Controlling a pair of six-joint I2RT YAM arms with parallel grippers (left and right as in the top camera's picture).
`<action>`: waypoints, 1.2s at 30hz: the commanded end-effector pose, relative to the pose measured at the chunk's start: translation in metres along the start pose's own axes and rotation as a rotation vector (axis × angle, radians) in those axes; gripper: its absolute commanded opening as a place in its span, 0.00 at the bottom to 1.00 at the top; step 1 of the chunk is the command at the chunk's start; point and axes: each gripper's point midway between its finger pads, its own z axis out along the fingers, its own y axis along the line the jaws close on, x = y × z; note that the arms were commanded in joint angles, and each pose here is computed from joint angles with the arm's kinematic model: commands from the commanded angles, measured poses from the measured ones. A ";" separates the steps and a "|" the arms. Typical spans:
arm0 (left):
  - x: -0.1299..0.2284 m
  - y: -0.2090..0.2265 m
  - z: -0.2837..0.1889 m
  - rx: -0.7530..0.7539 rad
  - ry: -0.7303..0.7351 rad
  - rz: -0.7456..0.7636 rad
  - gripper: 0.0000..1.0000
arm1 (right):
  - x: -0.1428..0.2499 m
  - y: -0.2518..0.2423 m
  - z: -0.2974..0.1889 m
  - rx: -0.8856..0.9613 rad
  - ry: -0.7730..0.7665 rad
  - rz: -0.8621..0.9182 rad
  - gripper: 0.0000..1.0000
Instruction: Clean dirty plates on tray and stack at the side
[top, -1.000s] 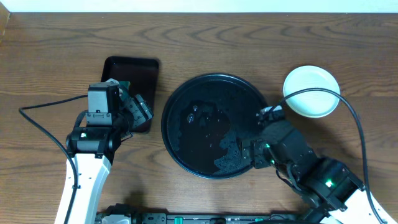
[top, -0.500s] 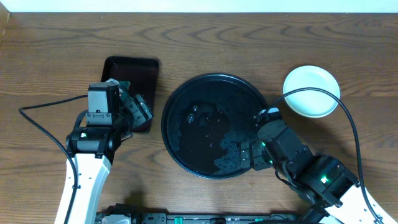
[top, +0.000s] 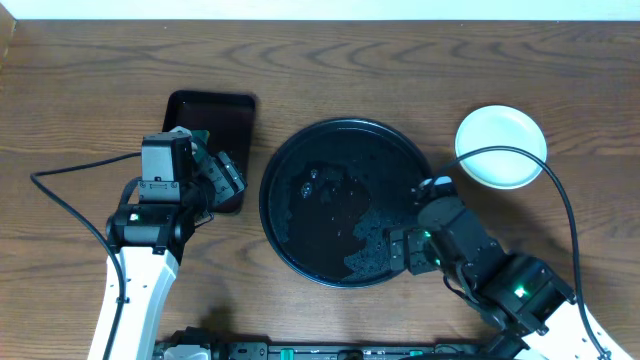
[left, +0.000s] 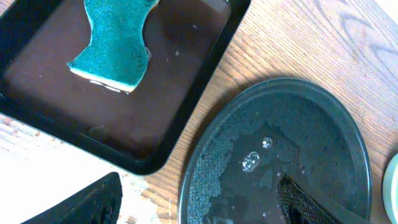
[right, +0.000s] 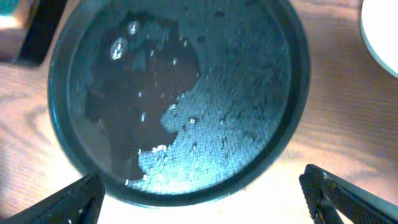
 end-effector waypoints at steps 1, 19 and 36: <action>0.001 0.000 0.000 0.004 0.006 0.011 0.81 | 0.005 -0.012 0.009 -0.014 -0.036 0.038 0.99; 0.001 0.000 0.000 0.005 0.006 0.011 0.81 | -0.015 -0.037 0.008 -0.244 -0.676 0.055 0.99; 0.001 0.000 0.000 0.004 0.006 0.011 0.81 | -0.013 -0.100 -0.004 -0.065 -0.839 0.173 0.99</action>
